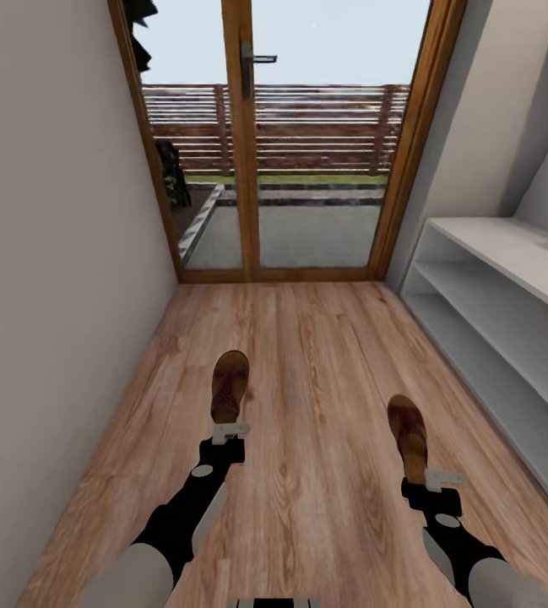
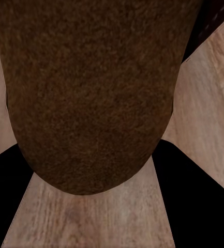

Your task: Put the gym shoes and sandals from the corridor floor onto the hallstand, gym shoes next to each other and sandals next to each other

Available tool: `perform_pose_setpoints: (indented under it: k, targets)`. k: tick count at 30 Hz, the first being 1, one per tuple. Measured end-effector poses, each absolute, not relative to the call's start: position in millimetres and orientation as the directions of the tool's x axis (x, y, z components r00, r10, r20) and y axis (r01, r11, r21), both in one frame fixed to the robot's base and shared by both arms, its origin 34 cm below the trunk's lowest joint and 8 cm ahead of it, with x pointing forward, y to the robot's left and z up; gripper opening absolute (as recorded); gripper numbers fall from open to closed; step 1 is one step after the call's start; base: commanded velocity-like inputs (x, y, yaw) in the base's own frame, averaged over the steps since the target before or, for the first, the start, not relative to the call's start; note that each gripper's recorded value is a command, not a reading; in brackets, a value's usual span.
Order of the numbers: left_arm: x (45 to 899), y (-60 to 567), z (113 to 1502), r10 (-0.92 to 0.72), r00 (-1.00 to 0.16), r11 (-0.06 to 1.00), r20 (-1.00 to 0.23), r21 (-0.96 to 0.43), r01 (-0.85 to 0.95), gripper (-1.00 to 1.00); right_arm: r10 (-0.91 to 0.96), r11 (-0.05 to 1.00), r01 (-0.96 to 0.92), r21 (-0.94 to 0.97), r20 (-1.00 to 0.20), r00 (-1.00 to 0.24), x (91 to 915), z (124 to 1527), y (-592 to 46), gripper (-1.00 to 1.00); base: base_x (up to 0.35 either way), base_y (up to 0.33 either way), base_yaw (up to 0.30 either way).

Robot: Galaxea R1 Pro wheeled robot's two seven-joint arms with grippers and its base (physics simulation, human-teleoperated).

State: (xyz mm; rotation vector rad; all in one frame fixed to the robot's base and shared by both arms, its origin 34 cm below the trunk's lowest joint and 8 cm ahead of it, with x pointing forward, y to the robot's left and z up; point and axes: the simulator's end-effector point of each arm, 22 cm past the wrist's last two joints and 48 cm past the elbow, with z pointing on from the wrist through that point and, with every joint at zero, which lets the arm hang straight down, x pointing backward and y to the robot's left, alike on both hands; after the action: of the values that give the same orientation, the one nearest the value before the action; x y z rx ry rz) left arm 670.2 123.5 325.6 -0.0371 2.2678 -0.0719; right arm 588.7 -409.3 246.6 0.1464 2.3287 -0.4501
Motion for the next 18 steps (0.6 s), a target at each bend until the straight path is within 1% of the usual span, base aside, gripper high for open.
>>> perform_pose_setpoints:
  k: [18]
  targets:
    - [670.2, 123.5, 325.6, -0.051, -0.642, 0.998, -0.765, -0.064, -0.002, -1.00, -0.027, 0.932, 0.235, -0.277, -0.699, -0.714, 588.9, 246.7, -409.3, -1.00, 0.350, 0.000, 0.000]
